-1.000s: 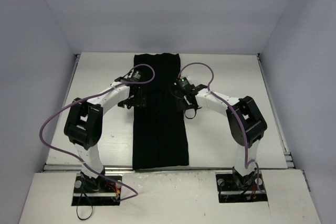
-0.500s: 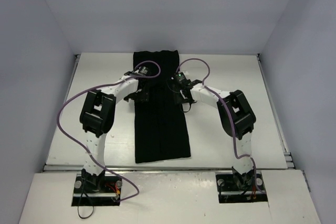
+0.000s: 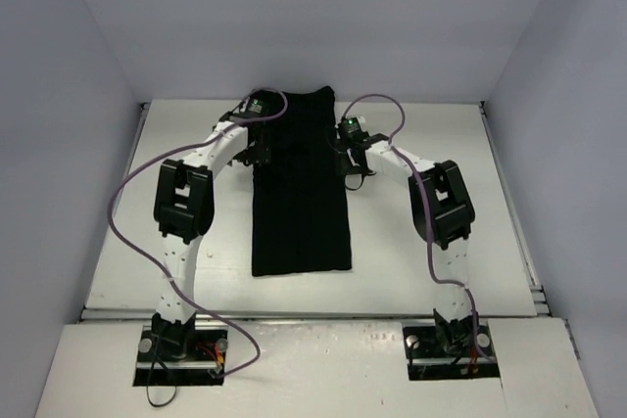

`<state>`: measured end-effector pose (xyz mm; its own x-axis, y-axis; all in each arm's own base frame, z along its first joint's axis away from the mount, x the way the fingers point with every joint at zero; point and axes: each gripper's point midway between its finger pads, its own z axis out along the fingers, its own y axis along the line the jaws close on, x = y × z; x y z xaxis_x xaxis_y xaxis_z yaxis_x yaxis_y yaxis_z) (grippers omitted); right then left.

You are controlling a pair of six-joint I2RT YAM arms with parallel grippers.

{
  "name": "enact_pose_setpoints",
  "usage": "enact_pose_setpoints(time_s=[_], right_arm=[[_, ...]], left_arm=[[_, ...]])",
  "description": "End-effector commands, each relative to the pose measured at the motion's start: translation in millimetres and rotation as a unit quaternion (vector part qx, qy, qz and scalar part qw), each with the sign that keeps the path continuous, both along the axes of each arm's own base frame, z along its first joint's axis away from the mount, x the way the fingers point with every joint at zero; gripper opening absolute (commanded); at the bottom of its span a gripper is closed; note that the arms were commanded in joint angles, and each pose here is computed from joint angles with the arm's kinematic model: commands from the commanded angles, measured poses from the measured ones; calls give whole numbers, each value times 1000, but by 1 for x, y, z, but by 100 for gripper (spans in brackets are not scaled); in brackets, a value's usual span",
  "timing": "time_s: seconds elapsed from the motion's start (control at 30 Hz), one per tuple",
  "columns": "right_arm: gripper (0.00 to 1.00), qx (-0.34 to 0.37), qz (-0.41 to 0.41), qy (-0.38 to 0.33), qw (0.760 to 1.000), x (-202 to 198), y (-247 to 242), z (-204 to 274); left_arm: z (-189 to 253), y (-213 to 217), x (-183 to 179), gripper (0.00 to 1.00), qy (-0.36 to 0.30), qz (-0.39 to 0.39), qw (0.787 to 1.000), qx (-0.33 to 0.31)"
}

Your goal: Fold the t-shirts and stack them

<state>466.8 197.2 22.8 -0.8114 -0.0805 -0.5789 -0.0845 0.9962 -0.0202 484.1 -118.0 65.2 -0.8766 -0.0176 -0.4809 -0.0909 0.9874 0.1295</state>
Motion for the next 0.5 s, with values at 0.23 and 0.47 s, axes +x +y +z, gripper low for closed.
enact_pose_setpoints(time_s=[0.23,0.47], right_arm=[[48,92,-18,-36,995,-101,-19,94],[46,126,4,23,992,-184,17,64]], left_arm=[[97,-17,-170,77,1,-13,981,-191],[43,-21,-257,72,90,7,970,-225]])
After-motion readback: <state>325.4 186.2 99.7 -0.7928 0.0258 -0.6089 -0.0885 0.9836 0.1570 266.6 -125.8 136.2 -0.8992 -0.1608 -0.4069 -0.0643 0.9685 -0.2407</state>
